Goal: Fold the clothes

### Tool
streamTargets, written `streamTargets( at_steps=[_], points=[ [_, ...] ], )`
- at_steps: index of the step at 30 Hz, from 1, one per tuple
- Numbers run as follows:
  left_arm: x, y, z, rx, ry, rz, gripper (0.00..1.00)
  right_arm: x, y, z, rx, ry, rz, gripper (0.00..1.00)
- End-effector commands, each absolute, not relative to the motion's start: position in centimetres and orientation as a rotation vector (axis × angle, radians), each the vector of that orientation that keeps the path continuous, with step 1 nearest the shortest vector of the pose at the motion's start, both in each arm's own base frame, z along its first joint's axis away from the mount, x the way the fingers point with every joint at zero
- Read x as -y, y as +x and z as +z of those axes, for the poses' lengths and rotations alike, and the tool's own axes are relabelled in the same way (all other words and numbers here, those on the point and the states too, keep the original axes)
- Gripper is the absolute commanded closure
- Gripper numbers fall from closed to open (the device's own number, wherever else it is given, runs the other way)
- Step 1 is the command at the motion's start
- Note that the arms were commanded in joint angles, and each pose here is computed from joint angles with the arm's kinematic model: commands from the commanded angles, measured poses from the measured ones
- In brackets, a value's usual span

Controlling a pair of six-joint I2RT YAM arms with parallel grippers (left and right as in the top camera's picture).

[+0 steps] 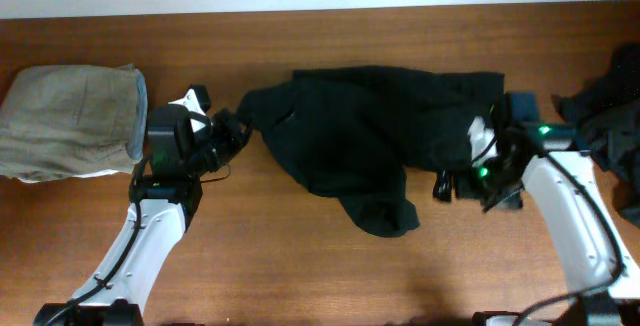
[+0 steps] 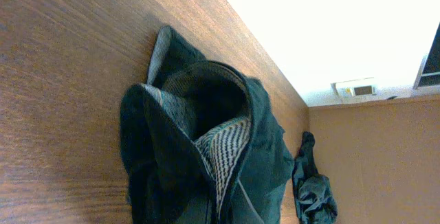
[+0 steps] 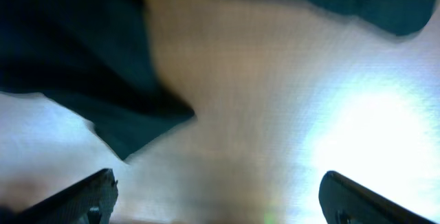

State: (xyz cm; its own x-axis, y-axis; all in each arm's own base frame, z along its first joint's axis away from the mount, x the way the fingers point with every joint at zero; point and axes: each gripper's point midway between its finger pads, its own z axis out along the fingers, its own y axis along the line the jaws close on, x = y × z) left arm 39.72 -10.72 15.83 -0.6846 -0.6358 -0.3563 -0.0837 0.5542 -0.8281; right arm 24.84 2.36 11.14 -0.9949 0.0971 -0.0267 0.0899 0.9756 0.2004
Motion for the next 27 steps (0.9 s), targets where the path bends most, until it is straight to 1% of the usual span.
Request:
streamTargets(
  at_steps=[1,3,5,6,7,8,9,10,11,12,13,14,15,16,17,18,19,20,21,22,23,25,26,27],
  points=[
    [10.2,39.9,16.4,-2.124,-0.580,-1.054,1.00,-6.1,22.3,7.3,-3.112,0.014,0.571,0.07],
    [9.9,40.1,16.5,-2.116,-0.587,-1.040,1.00,-8.3,21.5,5.0,-3.106,-0.148,0.555,0.07],
    [9.9,40.1,16.5,-2.116,-0.588,-1.038,0.99,-9.7,21.8,2.7,-3.071,-0.187,0.481,0.07],
    [9.9,40.1,16.5,-2.115,-0.588,-1.038,1.00,-10.5,22.0,2.2,-3.038,-0.232,0.485,0.08],
    [9.9,40.1,16.5,-2.115,-0.588,-1.038,1.00,-11.3,22.5,2.0,-2.997,-0.283,0.491,0.12],
    [9.9,40.1,16.5,-2.115,-0.588,-1.038,0.99,-12.0,23.1,2.1,-2.959,-0.320,0.497,0.28],
    [9.9,40.1,16.5,-2.116,-0.588,-1.038,1.00,-12.1,23.5,2.2,-2.946,-0.304,0.484,0.46],
    [9.9,40.1,16.5,-2.115,-0.587,-1.038,1.00,-11.4,23.8,2.0,-2.950,-0.253,0.424,0.83],
    [9.9,40.1,16.5,-2.115,-0.587,-1.038,1.00,-10.6,24.2,1.8,-2.951,-0.208,0.345,0.96],
    [9.9,40.1,16.5,-2.114,-0.586,-1.038,1.00,-9.9,24.6,1.8,-2.947,-0.178,0.292,0.96],
    [9.8,40.2,17.1,-2.101,-0.576,-1.037,1.00,-8.5,25.8,2.6,-2.925,-0.091,0.200,0.96],
    [9.6,40.9,18.9,-2.054,-0.521,-1.023,1.00,-6.0,28.8,5.7,-2.844,-0.009,0.053,0.96],
    [8.6,43.1,25.4,-1.872,-0.436,-1.024,1.00,-2.5,35.8,16.2,-2.599,0.049,-0.069,0.96],
    [7.7,44.4,30.2,-1.740,-0.393,-0.997,1.00,-1.7,38.7,22.9,-2.442,0.021,-0.078,0.96],
    [6.4,45.4,35.4,-1.598,-0.383,-0.943,1.00,-1.2,40.8,31.1,-2.254,-0.019,-0.095,0.96],
    [5.4,45.6,41.0,-1.460,-0.358,-0.897,1.00,-0.7,41.3,38.6,-2.082,-0.038,-0.133,0.96],
    [5.2,45.0,46.2,-1.361,-0.270,-0.847,1.00,0.5,40.4,43.6,-1.978,0.004,-0.194,0.96],
    [6.1,44.1,49.0,-1.328,-0.168,-0.844,1.00,0.9,39.4,44.8,-1.974,0.012,-0.214,0.96],
    [7.7,43.5,47.6,-1.452,-0.125,-0.910,1.00,1.0,38.6,42.8,-2.064,-0.012,-0.241,0.96],
    [8.0,43.6,44.7,-1.580,-0.175,-0.927,1.00,1.4,37.9,40.2,-2.176,-0.022,-0.275,0.96],
    [8.0,43.4,40.2,-1.761,-0.248,-0.909,1.00,2.0,37.0,37.1,-2.311,-0.032,-0.328,0.96],
    [7.1,41.1,31.6,-2.114,-0.326,-0.767,1.00,1.9,35.3,30.3,-2.606,-0.099,-0.351,0.96],
    [6.8,40.0,29.5,-2.208,-0.347,-0.725,1.00,1.6,34.5,27.5,-2.726,-0.132,-0.341,0.96],
    [6.8,37.8,26.9,-2.346,-0.365,-0.697,1.00,1.3,33.5,24.1,-2.871,-0.156,-0.327,0.96]
  ],
)
